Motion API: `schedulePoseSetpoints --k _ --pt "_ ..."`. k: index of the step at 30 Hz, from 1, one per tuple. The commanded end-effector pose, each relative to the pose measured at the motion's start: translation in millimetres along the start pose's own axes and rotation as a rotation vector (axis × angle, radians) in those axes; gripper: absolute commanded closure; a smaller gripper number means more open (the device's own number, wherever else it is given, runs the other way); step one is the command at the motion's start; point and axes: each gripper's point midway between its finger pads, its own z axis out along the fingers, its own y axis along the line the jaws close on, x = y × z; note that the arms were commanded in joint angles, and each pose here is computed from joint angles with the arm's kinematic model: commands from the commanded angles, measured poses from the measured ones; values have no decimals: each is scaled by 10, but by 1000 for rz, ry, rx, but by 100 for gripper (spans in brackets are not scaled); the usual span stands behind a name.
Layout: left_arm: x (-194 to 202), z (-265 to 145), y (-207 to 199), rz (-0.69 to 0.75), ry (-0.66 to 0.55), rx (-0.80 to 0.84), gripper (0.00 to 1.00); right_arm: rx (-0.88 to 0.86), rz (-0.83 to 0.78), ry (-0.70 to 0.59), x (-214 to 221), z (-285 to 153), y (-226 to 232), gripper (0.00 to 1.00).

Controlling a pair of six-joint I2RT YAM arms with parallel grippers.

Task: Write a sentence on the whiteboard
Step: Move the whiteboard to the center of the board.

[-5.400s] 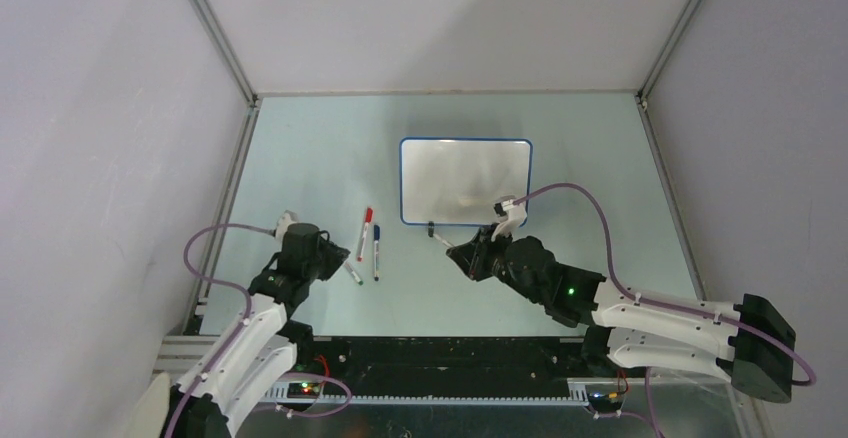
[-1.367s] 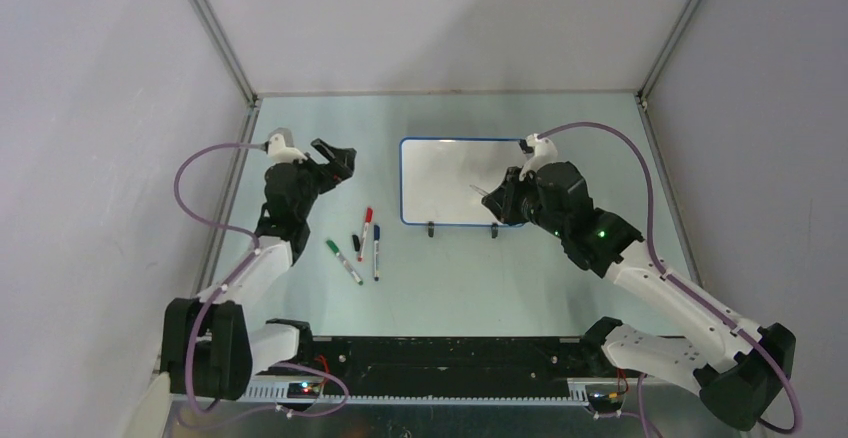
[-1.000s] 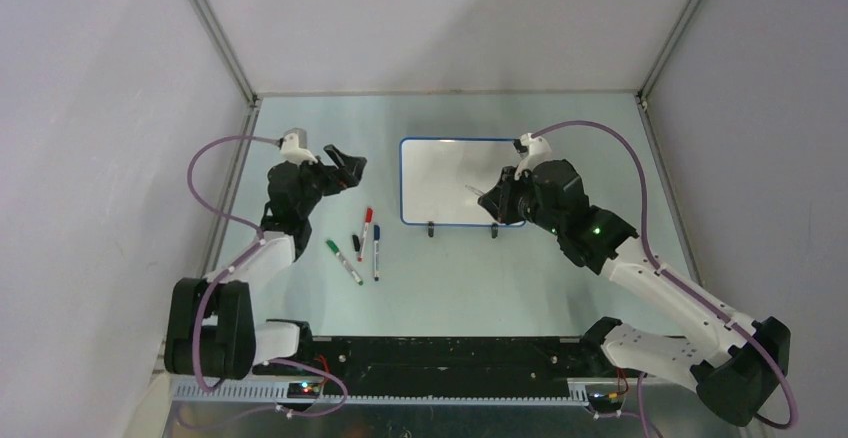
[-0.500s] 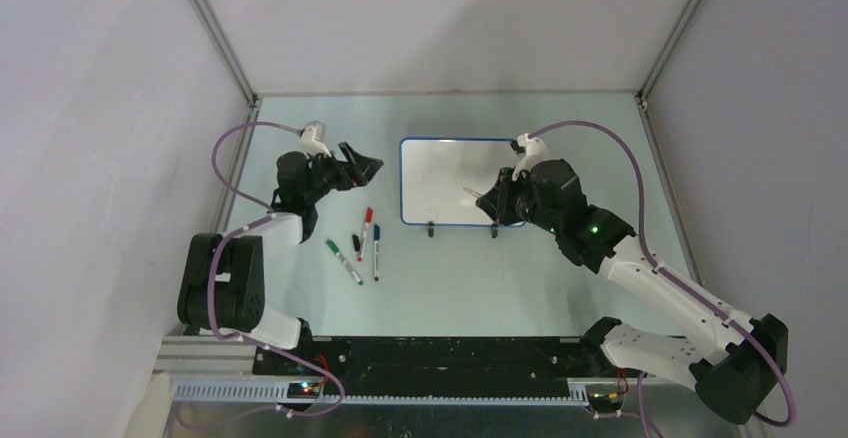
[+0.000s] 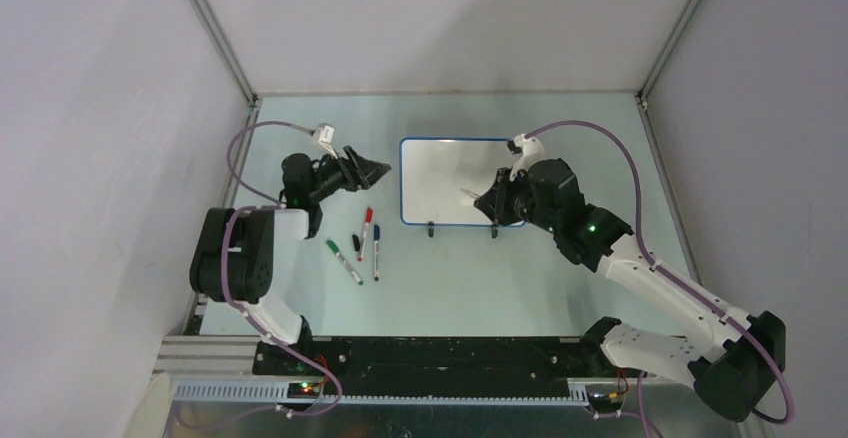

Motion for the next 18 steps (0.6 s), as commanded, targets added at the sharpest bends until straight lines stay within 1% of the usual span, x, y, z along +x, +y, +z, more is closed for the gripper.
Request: schedulePoseSetpoints --k 1,2,3,4,5,6,7,8,9,10,11,13,18 --pt "-187 110 -191 7 -33 150 24 -25 -26 -55 -188 7 77 100" --pt "-204 118 -252 19 -38 191 25 -23 -25 -57 -196 12 69 100" --pt "-184 144 -240 -13 -31 205 27 -25 -26 -56 -193 28 72 100" --pt "-206 146 -301 3 -38 244 33 -30 -24 -57 -198 32 81 100" --pt "-189 175 -288 -29 -31 257 36 -35 -24 -61 -208 48 88 100" --pt "-211 177 -335 -15 -38 290 40 -43 -24 -63 -215 58 103 100" --pt "-199 214 -312 -50 -31 301 41 -44 -23 -62 -213 75 105 100" --pt "-224 219 -356 -39 -38 332 43 -49 -21 -60 -210 80 111 100" --pt "-201 261 -328 -79 -27 343 44 -53 -20 -61 -212 98 116 100" --pt "-183 272 -334 -75 -28 371 46 -57 -20 -58 -207 109 125 100" --pt "-217 278 -378 -102 -30 395 46 -58 -18 -62 -219 115 125 100" --pt "-216 301 -405 -109 -25 426 47 -60 -16 -60 -216 132 124 100" --pt "-147 366 -438 -127 1 442 51 -61 -13 -51 -194 152 122 100"
